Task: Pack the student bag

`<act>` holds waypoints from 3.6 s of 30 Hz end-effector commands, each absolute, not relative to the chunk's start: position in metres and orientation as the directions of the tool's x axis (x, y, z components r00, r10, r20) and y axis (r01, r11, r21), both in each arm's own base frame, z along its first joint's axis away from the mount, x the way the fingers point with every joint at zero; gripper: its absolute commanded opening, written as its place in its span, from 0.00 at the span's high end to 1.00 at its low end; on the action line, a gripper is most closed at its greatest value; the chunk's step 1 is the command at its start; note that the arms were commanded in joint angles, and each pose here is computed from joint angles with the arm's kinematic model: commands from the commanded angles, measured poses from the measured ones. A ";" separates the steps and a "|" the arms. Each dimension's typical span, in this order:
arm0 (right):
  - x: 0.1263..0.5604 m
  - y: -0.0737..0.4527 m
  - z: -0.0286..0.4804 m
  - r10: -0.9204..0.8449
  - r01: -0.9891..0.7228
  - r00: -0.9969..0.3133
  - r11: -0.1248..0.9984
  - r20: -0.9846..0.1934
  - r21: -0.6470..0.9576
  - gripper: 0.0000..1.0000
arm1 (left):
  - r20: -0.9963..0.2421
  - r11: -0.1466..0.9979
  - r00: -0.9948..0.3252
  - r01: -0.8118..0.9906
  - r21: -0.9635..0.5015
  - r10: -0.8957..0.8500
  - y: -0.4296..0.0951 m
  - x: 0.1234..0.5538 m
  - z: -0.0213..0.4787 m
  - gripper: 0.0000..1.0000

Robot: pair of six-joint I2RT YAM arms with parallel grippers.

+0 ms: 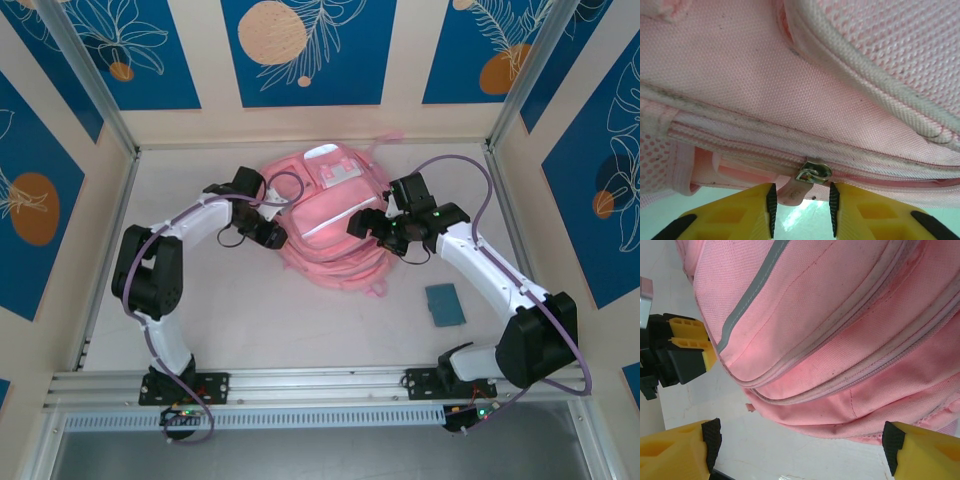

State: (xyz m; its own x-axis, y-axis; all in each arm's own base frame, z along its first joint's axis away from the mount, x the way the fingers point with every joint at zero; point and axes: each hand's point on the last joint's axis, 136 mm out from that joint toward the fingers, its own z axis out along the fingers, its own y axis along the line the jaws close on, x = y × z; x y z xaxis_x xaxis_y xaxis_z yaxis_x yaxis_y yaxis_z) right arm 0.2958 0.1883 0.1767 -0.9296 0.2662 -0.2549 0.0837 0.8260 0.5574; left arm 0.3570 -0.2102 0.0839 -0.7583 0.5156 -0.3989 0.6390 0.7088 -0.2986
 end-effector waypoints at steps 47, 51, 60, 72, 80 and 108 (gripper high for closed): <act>0.261 0.206 0.113 0.334 0.243 -0.938 0.825 -0.094 0.511 0.20 | -0.451 0.736 -0.770 0.607 -0.301 0.451 -0.213 0.359 0.083 0.61; 0.261 0.207 0.112 0.334 0.247 -0.939 0.824 -0.084 0.510 0.20 | -0.429 0.712 -0.757 0.635 -0.301 0.494 -0.217 0.358 0.079 0.67; 0.262 0.207 0.110 0.336 0.251 -0.939 0.825 -0.081 0.507 0.21 | -0.387 0.698 -0.742 0.660 -0.278 0.547 -0.214 0.356 0.073 0.61; 0.263 0.208 0.111 0.337 0.252 -0.938 0.824 -0.080 0.508 0.21 | -0.333 0.694 -0.743 0.665 -0.276 0.580 -0.217 0.350 0.057 0.64; 0.262 0.208 0.110 0.336 0.253 -0.939 0.825 -0.079 0.506 0.21 | -0.371 0.745 -0.740 0.647 -0.162 0.562 -0.209 0.372 0.058 0.66; 0.262 0.208 0.109 0.336 0.251 -0.938 0.826 -0.082 0.505 0.21 | -0.499 0.801 -0.792 0.530 -0.277 0.351 -0.211 0.359 0.110 0.79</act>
